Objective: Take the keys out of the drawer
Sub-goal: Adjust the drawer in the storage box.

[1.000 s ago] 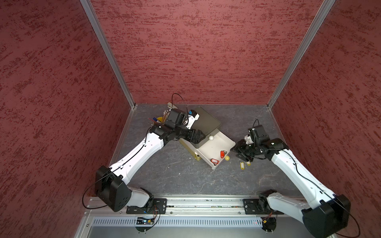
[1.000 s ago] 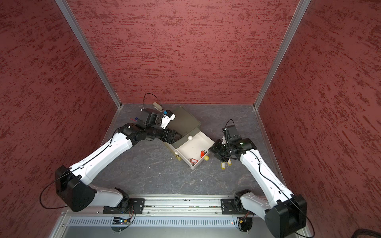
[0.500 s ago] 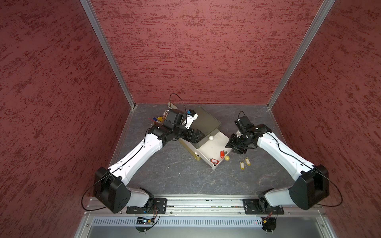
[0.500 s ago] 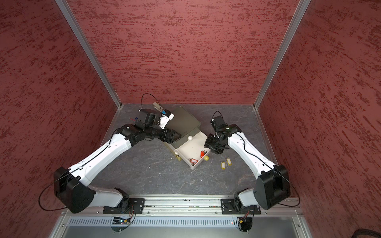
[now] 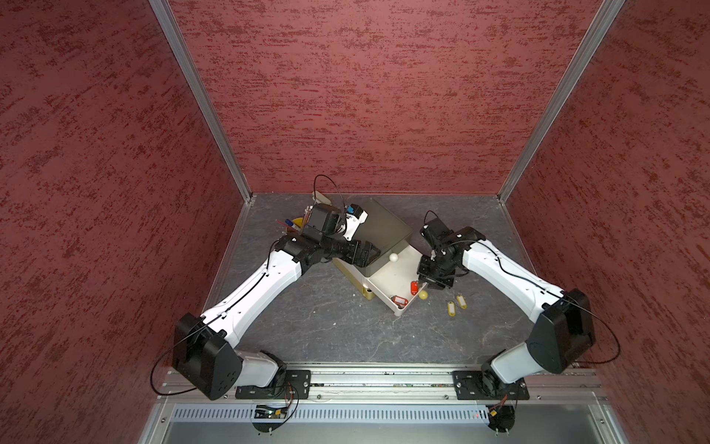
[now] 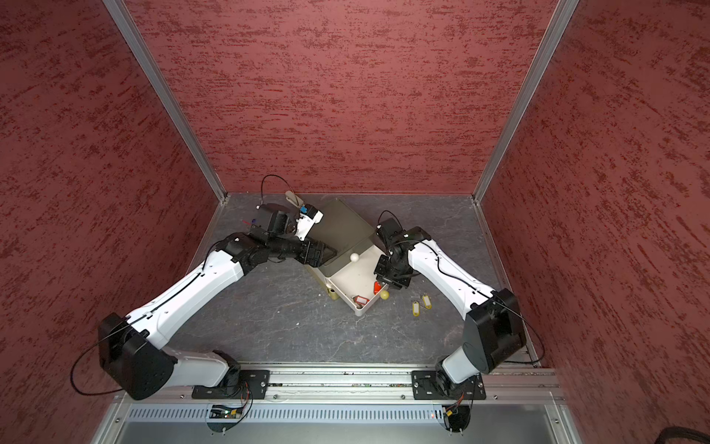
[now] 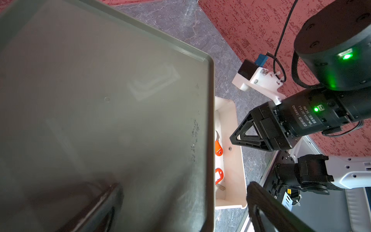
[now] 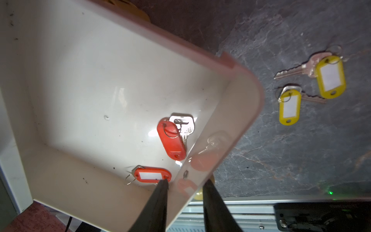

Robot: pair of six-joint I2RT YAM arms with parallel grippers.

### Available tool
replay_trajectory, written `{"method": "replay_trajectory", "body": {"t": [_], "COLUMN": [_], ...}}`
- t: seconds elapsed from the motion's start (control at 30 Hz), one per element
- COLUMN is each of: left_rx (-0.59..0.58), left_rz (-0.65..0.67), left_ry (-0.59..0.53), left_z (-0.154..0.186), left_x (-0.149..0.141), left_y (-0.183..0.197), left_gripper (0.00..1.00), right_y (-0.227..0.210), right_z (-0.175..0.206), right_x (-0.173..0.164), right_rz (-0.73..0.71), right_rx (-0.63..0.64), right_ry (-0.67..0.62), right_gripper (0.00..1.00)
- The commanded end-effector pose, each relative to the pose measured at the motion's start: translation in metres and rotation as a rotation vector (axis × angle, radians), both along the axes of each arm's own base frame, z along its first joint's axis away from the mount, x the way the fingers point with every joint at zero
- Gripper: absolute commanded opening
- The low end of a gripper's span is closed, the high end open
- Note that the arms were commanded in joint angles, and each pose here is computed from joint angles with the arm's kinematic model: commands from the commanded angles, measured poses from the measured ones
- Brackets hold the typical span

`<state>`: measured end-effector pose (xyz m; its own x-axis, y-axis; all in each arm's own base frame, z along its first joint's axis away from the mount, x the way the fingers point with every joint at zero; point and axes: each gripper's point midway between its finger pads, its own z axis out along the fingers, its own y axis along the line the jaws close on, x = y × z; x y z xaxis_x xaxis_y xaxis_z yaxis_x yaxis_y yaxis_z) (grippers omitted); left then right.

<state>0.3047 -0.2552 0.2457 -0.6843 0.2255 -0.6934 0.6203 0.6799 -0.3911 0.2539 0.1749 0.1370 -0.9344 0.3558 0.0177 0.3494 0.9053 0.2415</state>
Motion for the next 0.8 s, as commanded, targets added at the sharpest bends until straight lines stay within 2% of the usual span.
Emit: {"method": "replay_trajectory", "body": {"t": [0.0, 0.1, 0.23, 0.5, 0.77], "left_rx": [0.082, 0.080, 0.076, 0.075, 0.074], "left_rz": [0.019, 0.020, 0.021, 0.020, 0.022], "left_ry": [0.163, 0.165, 0.161, 0.162, 0.163], "left_z": [-0.042, -0.041, -0.040, -0.039, -0.039], "left_x": [-0.020, -0.020, -0.021, -0.020, -0.020], "left_y": [0.015, 0.015, 0.015, 0.015, 0.015], "left_gripper": [1.00, 1.00, 1.00, 1.00, 1.00], "right_y": [-0.005, -0.004, 0.000, 0.007, 0.006], "right_z": [-0.008, -0.011, -0.008, 0.045, 0.003], "right_x": [-0.003, -0.001, 0.003, 0.021, 0.002], "right_rz": [0.006, 0.009, 0.014, 0.013, 0.004], "right_rx": [-0.038, -0.043, -0.032, -0.005, -0.001], "right_ry": [0.003, 0.005, -0.006, -0.116, -0.027], "right_gripper": [0.26, 0.17, 0.00, 0.00, 0.00]}}
